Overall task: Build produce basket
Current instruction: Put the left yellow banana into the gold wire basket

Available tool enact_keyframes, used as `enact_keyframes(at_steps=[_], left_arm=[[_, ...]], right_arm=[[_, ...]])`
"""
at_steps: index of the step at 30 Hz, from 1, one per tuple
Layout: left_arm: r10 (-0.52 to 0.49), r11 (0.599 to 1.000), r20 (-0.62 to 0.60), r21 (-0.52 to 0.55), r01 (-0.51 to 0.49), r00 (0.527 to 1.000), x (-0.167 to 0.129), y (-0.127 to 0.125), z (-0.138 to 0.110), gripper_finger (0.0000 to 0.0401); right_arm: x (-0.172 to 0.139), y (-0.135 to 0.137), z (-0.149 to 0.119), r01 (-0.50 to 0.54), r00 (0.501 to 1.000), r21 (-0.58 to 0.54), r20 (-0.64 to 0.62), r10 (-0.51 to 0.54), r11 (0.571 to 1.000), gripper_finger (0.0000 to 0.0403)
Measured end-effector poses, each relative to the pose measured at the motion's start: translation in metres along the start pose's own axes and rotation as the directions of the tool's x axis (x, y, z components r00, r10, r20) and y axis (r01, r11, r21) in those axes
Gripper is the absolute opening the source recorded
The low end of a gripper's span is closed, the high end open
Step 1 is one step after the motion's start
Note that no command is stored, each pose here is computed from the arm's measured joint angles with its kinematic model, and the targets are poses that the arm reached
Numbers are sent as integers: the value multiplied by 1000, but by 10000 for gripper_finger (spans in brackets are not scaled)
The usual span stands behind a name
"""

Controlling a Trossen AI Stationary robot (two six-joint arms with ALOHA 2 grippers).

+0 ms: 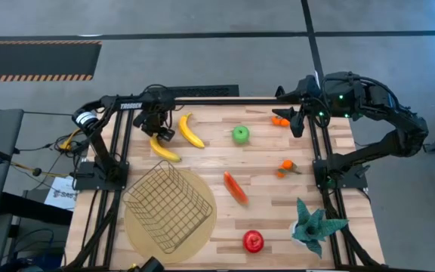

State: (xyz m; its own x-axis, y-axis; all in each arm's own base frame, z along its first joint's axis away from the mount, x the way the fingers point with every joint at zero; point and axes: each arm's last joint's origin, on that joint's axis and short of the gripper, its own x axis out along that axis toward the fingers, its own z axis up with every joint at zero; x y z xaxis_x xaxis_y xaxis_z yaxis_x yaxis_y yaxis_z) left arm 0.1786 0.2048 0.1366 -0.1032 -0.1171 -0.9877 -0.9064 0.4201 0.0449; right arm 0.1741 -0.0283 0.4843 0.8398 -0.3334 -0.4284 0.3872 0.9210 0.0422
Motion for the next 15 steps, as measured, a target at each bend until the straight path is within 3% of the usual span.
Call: enact_keyframes(at_steps=[8, 11, 15], left_arm=[[-13, 1000, -11, 5, 13, 1000, 8, 1, -6, 156], [-14, 1000, -10, 28, 14, 1000, 7, 0, -4, 120], [-21, 997, -7, 78, 21, 1000, 3, -1, -1, 39]], right_arm=[[0, 0, 1, 1, 1000, 3, 9, -1, 1000, 240], [0, 0, 1, 2, 1000, 3, 9, -2, 1000, 240], [0, 0, 1, 3, 1000, 4, 8, -3, 1000, 240]])
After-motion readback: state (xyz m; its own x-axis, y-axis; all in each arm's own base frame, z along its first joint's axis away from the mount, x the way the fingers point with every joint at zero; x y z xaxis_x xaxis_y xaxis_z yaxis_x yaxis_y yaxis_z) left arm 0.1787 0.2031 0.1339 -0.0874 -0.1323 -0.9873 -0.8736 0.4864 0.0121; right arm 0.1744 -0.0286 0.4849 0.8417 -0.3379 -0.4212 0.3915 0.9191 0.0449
